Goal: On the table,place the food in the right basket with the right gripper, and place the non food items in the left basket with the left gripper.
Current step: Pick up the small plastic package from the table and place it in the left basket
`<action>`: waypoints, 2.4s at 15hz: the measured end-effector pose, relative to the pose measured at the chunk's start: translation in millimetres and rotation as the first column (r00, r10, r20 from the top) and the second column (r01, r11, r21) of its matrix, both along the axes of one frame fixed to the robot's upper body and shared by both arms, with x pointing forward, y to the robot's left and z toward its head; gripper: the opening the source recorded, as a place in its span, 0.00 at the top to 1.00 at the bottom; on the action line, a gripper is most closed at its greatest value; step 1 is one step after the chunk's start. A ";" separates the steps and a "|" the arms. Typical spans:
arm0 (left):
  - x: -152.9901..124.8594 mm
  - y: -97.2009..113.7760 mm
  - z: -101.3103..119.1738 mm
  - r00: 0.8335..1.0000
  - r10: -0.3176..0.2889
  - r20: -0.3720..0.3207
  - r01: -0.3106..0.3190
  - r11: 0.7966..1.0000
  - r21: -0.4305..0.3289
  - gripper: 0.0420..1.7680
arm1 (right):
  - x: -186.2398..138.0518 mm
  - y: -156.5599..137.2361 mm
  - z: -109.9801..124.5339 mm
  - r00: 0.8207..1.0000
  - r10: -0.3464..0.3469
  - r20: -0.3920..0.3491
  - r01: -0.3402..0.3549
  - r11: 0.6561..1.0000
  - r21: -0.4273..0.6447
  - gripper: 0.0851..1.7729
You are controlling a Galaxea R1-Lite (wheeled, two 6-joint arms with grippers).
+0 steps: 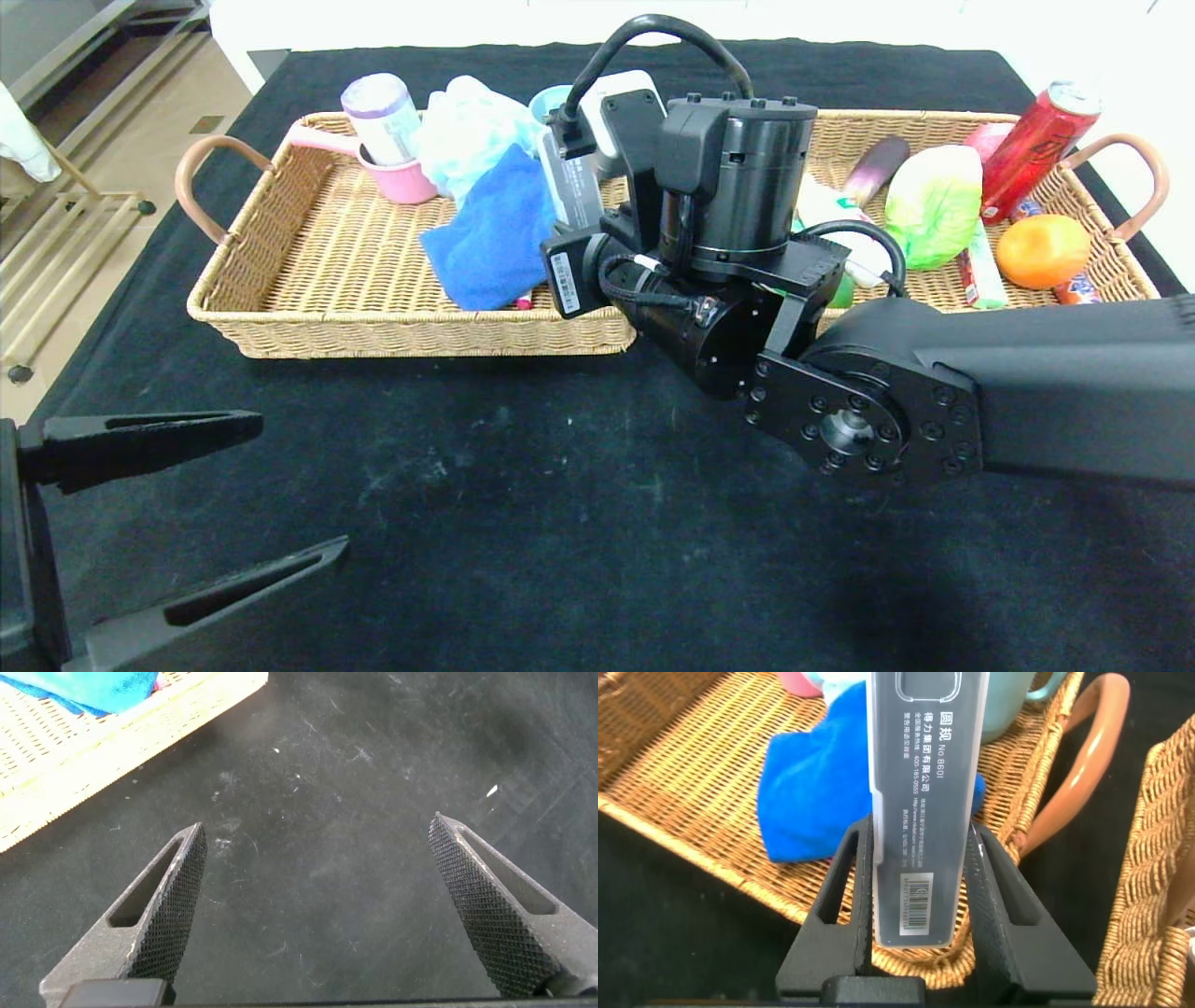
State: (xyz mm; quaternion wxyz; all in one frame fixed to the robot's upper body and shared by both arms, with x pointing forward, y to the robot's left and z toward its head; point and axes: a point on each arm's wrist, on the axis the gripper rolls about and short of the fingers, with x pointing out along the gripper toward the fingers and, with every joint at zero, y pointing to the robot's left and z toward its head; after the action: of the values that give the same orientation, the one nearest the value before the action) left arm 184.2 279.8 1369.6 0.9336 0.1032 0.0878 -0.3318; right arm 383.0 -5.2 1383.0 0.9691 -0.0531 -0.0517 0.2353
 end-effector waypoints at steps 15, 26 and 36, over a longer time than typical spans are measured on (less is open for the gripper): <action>0.3 0.5 1.8 1.000 0.011 0.007 -0.011 1.000 -0.008 0.03 | -17.0 -15.2 1.7 1.000 0.006 -0.020 -0.007 0.999 -0.052 0.13; 1.2 4.2 6.6 0.988 0.150 0.039 -0.150 0.989 0.007 0.03 | -111.4 -165.7 0.5 0.984 0.002 -0.176 -0.036 0.981 -0.193 0.06; -5.7 25.9 6.4 0.943 0.326 0.063 -0.326 0.945 -0.006 0.03 | -213.2 -304.0 -5.6 0.951 -0.079 -0.298 0.039 0.990 -0.138 0.04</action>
State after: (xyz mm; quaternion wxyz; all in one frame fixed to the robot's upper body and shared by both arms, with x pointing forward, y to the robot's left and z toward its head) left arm 178.5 305.8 1376.0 0.9776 0.0996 0.0749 -0.1694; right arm 169.8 -309.2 1377.4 0.9666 -0.0811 0.1147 0.2143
